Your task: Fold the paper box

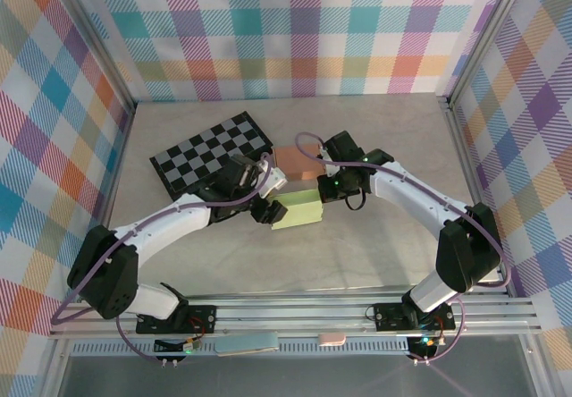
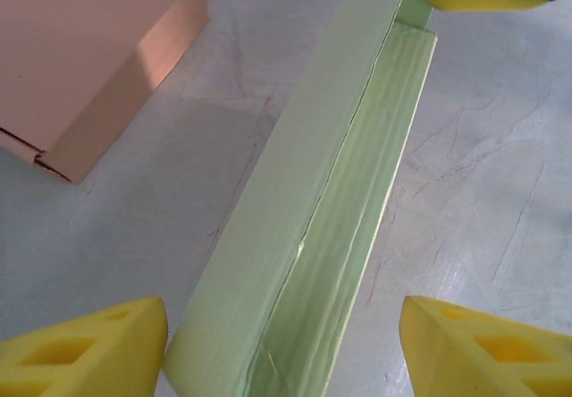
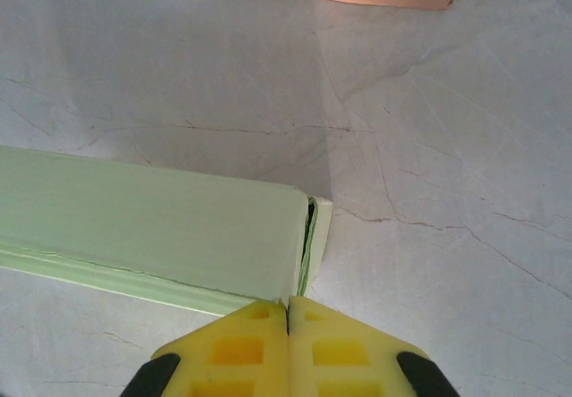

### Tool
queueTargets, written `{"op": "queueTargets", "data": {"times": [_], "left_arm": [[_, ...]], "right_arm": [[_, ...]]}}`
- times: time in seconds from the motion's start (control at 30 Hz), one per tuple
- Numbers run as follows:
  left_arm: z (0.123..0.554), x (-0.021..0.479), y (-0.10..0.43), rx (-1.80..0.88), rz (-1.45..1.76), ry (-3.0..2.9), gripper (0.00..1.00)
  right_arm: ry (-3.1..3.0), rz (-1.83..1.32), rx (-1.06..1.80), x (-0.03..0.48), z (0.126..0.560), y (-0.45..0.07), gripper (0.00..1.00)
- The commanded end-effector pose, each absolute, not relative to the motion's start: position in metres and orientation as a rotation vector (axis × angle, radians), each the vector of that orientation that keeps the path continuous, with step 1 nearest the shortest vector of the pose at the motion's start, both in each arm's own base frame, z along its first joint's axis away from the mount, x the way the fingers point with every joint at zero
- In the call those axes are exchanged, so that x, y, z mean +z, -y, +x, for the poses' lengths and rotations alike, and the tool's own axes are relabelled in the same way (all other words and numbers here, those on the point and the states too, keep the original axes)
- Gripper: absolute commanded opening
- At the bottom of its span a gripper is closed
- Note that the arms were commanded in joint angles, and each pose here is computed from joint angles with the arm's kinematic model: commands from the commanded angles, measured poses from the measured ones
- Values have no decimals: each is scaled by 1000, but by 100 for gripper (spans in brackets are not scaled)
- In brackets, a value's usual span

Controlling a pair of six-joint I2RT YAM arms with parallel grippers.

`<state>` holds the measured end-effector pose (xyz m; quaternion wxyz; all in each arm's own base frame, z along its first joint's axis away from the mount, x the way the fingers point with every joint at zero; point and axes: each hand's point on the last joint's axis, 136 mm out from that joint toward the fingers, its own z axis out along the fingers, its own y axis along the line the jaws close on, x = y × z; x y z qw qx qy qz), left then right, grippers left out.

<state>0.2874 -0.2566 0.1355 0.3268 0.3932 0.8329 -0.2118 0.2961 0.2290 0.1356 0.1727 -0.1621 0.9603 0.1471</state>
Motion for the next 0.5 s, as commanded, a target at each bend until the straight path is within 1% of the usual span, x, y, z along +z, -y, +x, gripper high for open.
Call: {"op": "queueTargets", "data": {"times": [0.0, 0.2, 0.37, 0.47], "left_arm": [[293, 150, 252, -566, 917, -2173, 68], [291, 170, 254, -607, 860, -2148, 68], [289, 176, 242, -542, 834, -2167, 68], [287, 179, 232, -505, 788, -2225, 62]], "right_arm": [[-2730, -426, 408, 142, 298, -234, 0], [-2753, -387, 389, 141, 299, -232, 0], [-2762, -366, 385, 140, 299, -231, 0], [-2766, -361, 384, 139, 299, -231, 0]]}}
